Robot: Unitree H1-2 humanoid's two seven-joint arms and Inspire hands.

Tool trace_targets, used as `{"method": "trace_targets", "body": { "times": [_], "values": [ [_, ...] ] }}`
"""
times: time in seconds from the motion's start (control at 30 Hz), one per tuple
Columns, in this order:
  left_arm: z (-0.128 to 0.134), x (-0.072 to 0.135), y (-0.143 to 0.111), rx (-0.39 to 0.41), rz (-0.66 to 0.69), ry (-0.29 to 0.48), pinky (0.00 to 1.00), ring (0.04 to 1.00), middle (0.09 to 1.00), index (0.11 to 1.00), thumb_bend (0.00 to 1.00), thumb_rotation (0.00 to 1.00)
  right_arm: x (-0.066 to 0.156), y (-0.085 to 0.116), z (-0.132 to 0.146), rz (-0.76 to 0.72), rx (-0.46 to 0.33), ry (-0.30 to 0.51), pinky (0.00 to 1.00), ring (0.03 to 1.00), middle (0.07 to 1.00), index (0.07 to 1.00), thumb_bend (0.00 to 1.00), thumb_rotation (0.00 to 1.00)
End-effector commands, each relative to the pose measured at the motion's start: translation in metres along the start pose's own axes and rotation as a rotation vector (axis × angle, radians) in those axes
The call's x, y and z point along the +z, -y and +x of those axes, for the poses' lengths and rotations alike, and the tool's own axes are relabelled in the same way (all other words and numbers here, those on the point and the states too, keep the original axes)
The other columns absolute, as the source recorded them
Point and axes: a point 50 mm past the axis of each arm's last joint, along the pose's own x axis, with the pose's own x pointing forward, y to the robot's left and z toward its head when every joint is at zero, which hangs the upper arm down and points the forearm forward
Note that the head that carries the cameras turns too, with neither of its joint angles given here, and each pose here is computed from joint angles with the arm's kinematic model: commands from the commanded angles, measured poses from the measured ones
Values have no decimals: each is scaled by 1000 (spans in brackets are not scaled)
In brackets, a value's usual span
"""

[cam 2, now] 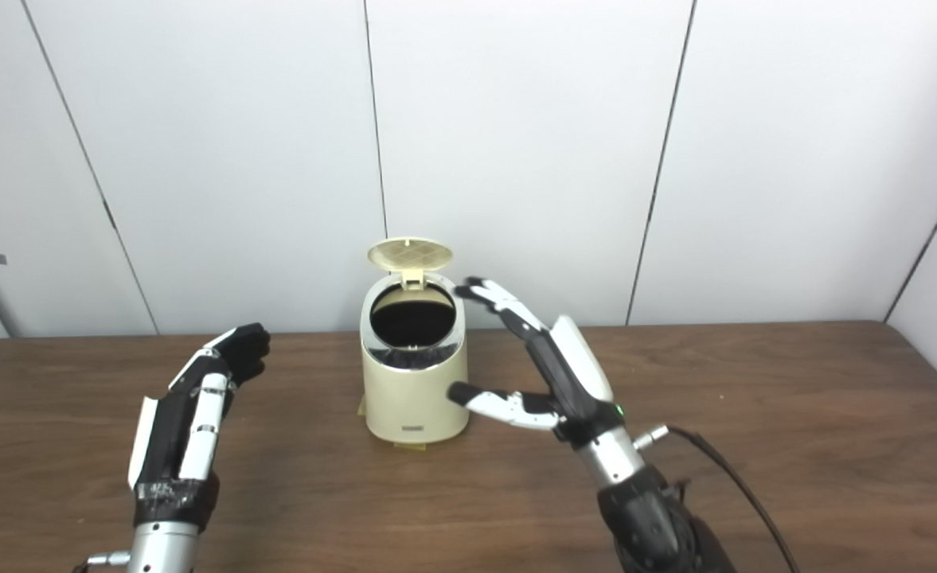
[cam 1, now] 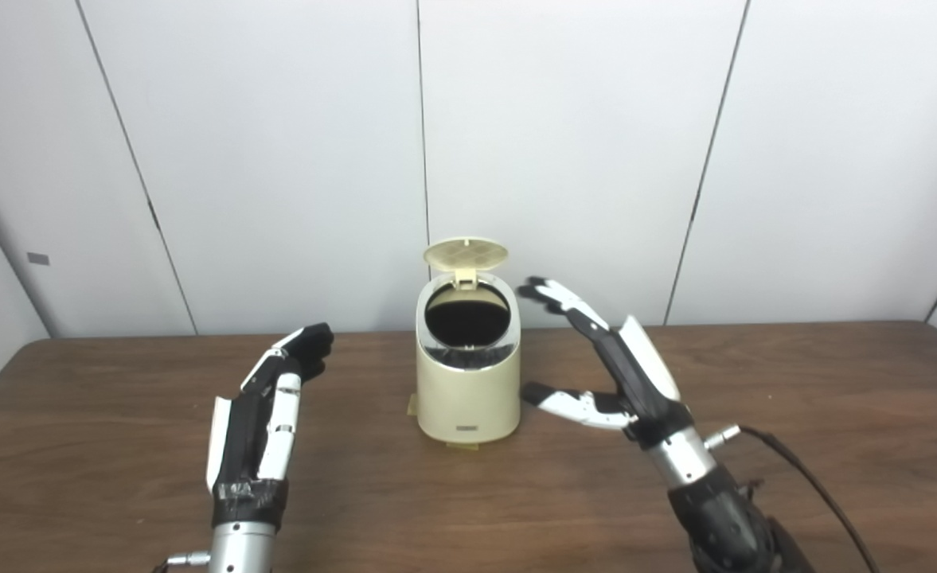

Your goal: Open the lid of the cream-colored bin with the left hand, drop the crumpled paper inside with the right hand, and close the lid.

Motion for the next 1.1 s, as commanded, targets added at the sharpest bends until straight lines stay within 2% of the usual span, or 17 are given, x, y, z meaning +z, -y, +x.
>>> {"method": "trace_targets", "body": {
  "times": [0.0, 0.07, 0.13, 0.2, 0.23, 0.27, 0.33, 0.4, 0.5, 0.53, 0.67, 0.8, 0.83, 0.9, 0.97, 1.07],
  "values": [
    [16, 21, 3, -1, -4, 105, 816, 811, 787, 777, 157, 818, 7, 9, 7, 13, -57, 44, 970, 1000, 1000, 999, 611, 1000],
    [21, 26, 0, -13, 12, 102, 818, 826, 800, 785, 176, 812, -1, 7, -6, 21, -64, 6, 964, 1000, 1000, 993, 582, 1000],
    [30, 34, -3, -35, 75, 117, 858, 856, 821, 807, 260, 903, -7, 4, -18, 24, -66, -27, 959, 1000, 1000, 990, 583, 1000],
    [41, 44, -5, -59, 149, 155, 864, 831, 801, 803, 358, 984, -11, 0, -27, 31, -68, -61, 971, 1000, 1000, 993, 600, 1000],
    [48, 50, -5, -75, 178, 161, 910, 839, 796, 804, 426, 995, -13, -2, -31, 32, -69, -74, 977, 1000, 1000, 993, 593, 1000],
    [55, 56, -5, -92, 206, 169, 918, 840, 796, 804, 436, 996, -14, -5, -35, 32, -70, -86, 978, 1000, 1000, 993, 591, 1000],
    [68, 69, -5, -128, 267, 181, 942, 840, 789, 803, 536, 1000, -17, -8, -41, 34, -69, -102, 979, 1000, 1000, 990, 598, 1000],
    [82, 81, -4, -164, 326, 195, 966, 852, 794, 811, 590, 1000, -20, -11, -46, 34, -63, -114, 978, 1000, 1000, 989, 595, 1000],
    [104, 100, 0, -211, 407, 221, 944, 854, 792, 812, 643, 1000, -23, -14, -53, 37, -51, -139, 966, 1000, 1000, 996, 581, 1000],
    [114, 108, 3, -219, 439, 237, 882, 843, 789, 801, 689, 1000, -25, -16, -56, 49, -47, -150, 985, 1000, 1000, 999, 567, 1000],
    [142, 132, 13, -243, 550, 293, 841, 851, 794, 788, 745, 1000, -27, -21, -66, 73, -49, -186, 992, 1000, 1000, 997, 549, 1000],
    [172, 163, 34, -281, 695, 303, 831, 860, 794, 787, 809, 1000, -32, -26, -77, 85, -50, -225, 978, 1000, 1000, 991, 563, 1000],
    [179, 170, 40, -304, 737, 306, 929, 875, 794, 789, 815, 1000, -33, -27, -80, 87, -48, -236, 972, 999, 1000, 992, 575, 1000],
    [188, 180, 49, -343, 806, 295, 986, 895, 803, 795, 802, 1000, -35, -29, -83, 91, -47, -253, 968, 997, 1000, 993, 578, 1000],
    [194, 185, 57, -376, 855, 270, 997, 941, 841, 793, 804, 1000, -37, -31, -85, 93, -46, -269, 967, 995, 1000, 989, 573, 1000],
    [205, 183, 71, -426, 956, 288, 1000, 966, 888, 803, 835, 1000, -42, -33, -87, 91, -45, -278, 958, 988, 997, 982, 557, 1000]
  ]
}}
